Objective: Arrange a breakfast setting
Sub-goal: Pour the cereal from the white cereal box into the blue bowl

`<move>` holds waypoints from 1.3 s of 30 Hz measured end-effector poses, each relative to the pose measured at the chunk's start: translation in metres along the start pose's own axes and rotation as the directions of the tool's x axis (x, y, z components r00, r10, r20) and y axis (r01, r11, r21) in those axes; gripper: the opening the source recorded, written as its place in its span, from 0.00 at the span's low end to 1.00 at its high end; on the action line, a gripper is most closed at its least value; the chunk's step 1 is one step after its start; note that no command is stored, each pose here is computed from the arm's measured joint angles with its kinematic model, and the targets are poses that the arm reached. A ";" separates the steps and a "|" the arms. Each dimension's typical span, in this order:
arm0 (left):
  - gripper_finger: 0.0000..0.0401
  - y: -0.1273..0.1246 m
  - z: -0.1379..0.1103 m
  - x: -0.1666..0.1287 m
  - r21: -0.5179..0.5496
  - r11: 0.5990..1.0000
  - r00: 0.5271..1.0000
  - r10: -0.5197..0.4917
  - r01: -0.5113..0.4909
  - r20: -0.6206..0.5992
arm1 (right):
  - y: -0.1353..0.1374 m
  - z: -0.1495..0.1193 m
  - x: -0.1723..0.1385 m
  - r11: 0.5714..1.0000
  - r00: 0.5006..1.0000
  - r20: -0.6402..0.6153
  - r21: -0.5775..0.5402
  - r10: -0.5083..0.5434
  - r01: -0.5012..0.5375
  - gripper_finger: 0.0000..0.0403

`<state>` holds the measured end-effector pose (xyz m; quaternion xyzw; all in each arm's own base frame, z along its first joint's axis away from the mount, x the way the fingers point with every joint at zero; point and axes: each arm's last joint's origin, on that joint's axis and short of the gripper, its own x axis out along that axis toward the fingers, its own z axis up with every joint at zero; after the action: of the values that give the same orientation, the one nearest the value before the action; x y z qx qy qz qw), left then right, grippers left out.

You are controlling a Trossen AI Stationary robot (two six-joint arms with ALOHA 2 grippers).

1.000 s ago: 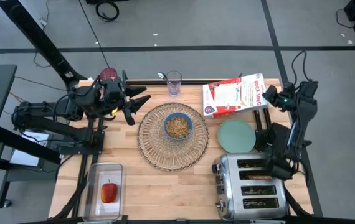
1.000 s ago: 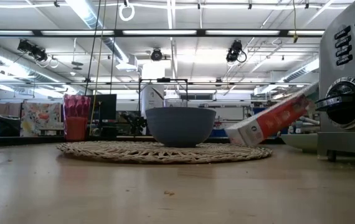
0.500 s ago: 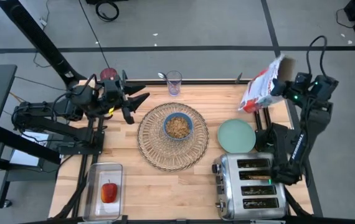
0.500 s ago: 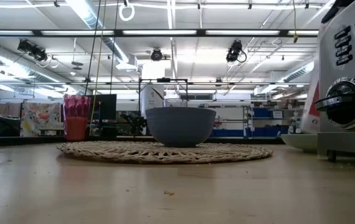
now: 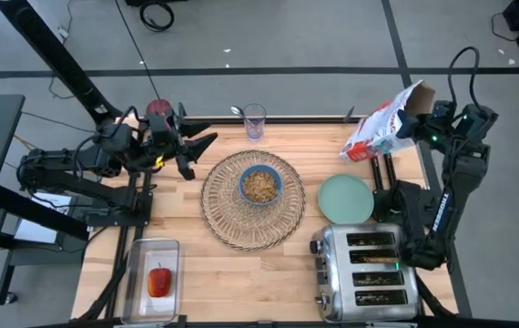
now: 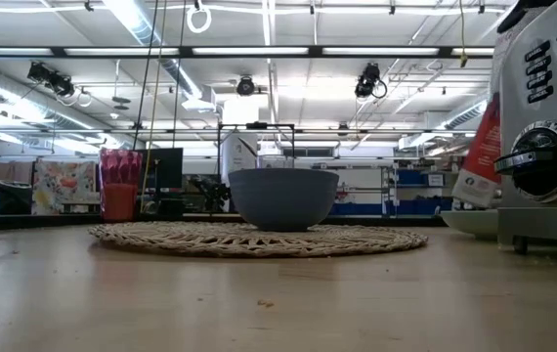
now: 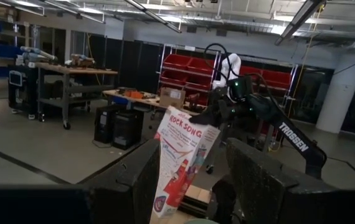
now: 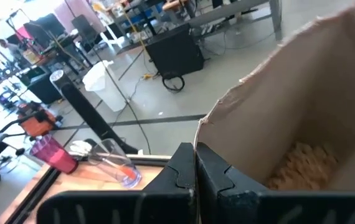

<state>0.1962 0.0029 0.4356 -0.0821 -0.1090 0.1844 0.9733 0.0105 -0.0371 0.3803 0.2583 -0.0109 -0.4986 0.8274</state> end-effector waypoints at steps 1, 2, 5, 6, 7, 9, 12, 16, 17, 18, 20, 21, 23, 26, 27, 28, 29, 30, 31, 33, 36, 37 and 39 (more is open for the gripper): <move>0.47 0.000 0.000 0.000 0.000 1.000 1.000 0.000 0.000 0.000 | 0.000 0.000 0.000 1.000 1.000 -0.006 0.001 0.008 -0.008 0.00; 0.47 0.000 0.000 0.000 0.000 1.000 1.000 -0.001 0.001 0.000 | 0.000 0.000 0.001 1.000 1.000 -0.011 0.000 0.020 -0.020 0.00; 0.47 -0.001 -0.002 0.003 0.002 1.000 1.000 0.000 0.000 -0.005 | 0.001 0.000 0.001 0.999 0.998 -0.020 -0.008 0.052 -0.052 0.00; 0.47 -0.002 -0.003 0.004 0.004 1.000 1.000 0.000 0.000 -0.009 | 0.002 0.000 0.001 0.998 0.998 -0.022 -0.015 0.059 -0.059 0.00; 0.47 -0.002 -0.004 0.004 0.006 1.000 1.000 0.001 0.000 -0.015 | 0.002 0.000 0.001 0.997 0.998 -0.022 -0.022 0.067 -0.067 0.00; 0.47 -0.003 -0.005 0.006 0.005 1.000 1.000 0.001 -0.001 -0.011 | 0.003 0.002 0.001 0.995 0.996 -0.015 -0.057 0.084 -0.085 0.00; 0.47 -0.003 -0.008 0.009 0.012 1.000 1.000 0.002 -0.001 -0.024 | 0.003 0.006 0.004 0.990 0.994 -0.008 -0.090 0.112 -0.113 0.00; 0.47 -0.005 -0.011 0.013 0.012 1.000 1.000 0.002 -0.001 -0.023 | -0.003 0.010 0.014 0.988 0.992 -0.056 -0.092 0.116 -0.121 0.00; 0.47 -0.005 -0.010 0.013 0.010 1.000 1.000 0.001 -0.001 -0.020 | -0.004 0.011 0.017 0.987 0.990 -0.069 -0.096 0.123 -0.130 0.00; 0.47 -0.005 -0.010 0.012 0.008 1.000 1.000 -0.001 0.001 -0.016 | -0.005 0.012 0.020 0.986 0.989 -0.080 -0.100 0.127 -0.135 0.00; 0.47 -0.005 -0.009 0.012 0.006 1.000 1.000 -0.001 0.001 -0.012 | -0.007 0.014 0.025 0.983 0.986 -0.100 -0.111 0.133 -0.144 0.00; 0.47 -0.005 -0.009 0.012 0.006 1.000 1.000 -0.001 0.001 -0.013 | -0.007 0.014 0.027 0.981 0.984 -0.112 -0.119 0.140 -0.153 0.00; 0.47 -0.005 -0.010 0.012 0.007 1.000 1.000 -0.001 0.002 -0.014 | -0.008 0.015 0.033 0.975 0.978 -0.137 -0.137 0.156 -0.175 0.00; 0.47 -0.005 -0.009 0.012 0.003 1.000 1.000 -0.002 0.002 -0.005 | -0.006 0.017 0.043 0.962 0.963 -0.178 -0.146 0.204 -0.231 0.00; 0.47 -0.005 -0.009 0.012 0.003 1.000 1.000 -0.002 0.002 -0.005 | -0.005 0.017 0.046 0.958 0.958 -0.190 -0.151 0.216 -0.246 0.00; 0.47 -0.005 -0.009 0.012 0.003 1.000 1.000 -0.002 0.002 -0.006 | -0.004 0.018 0.048 0.956 0.955 -0.203 -0.157 0.214 -0.248 0.00; 0.47 -0.006 -0.009 0.013 0.005 1.000 1.000 -0.002 0.002 -0.007 | -0.002 0.018 0.051 0.955 0.954 -0.214 -0.164 0.211 -0.248 0.00; 0.47 -0.006 -0.010 0.014 0.005 1.000 1.000 -0.002 0.002 -0.008 | -0.001 0.018 0.053 0.953 0.952 -0.224 -0.172 0.207 -0.247 0.00; 0.47 -0.006 -0.010 0.014 0.007 1.000 1.000 -0.002 0.002 -0.011 | 0.001 0.018 0.056 0.952 0.950 -0.236 -0.181 0.203 -0.248 0.00; 0.47 -0.006 -0.011 0.014 0.008 1.000 1.000 -0.002 0.002 -0.012 | 0.005 0.018 0.061 0.945 0.945 -0.258 -0.203 0.202 -0.257 0.00; 0.47 -0.006 -0.010 0.014 0.007 1.000 1.000 -0.002 0.002 -0.008 | 0.011 0.019 0.067 0.937 0.942 -0.283 -0.240 0.183 -0.254 0.00; 0.47 -0.006 -0.010 0.014 0.007 1.000 1.000 -0.002 0.002 -0.009 | 0.013 0.019 0.069 0.932 0.940 -0.291 -0.256 0.178 -0.256 0.00; 0.47 -0.006 -0.010 0.014 0.007 1.000 1.000 -0.002 0.002 -0.009 | 0.018 0.021 0.072 0.924 0.940 -0.298 -0.287 0.166 -0.254 0.00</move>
<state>0.2135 0.0014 0.4296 -0.0795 -0.1041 0.1834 0.9743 0.0558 -0.0990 0.3896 0.1823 0.1546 -0.3619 0.9010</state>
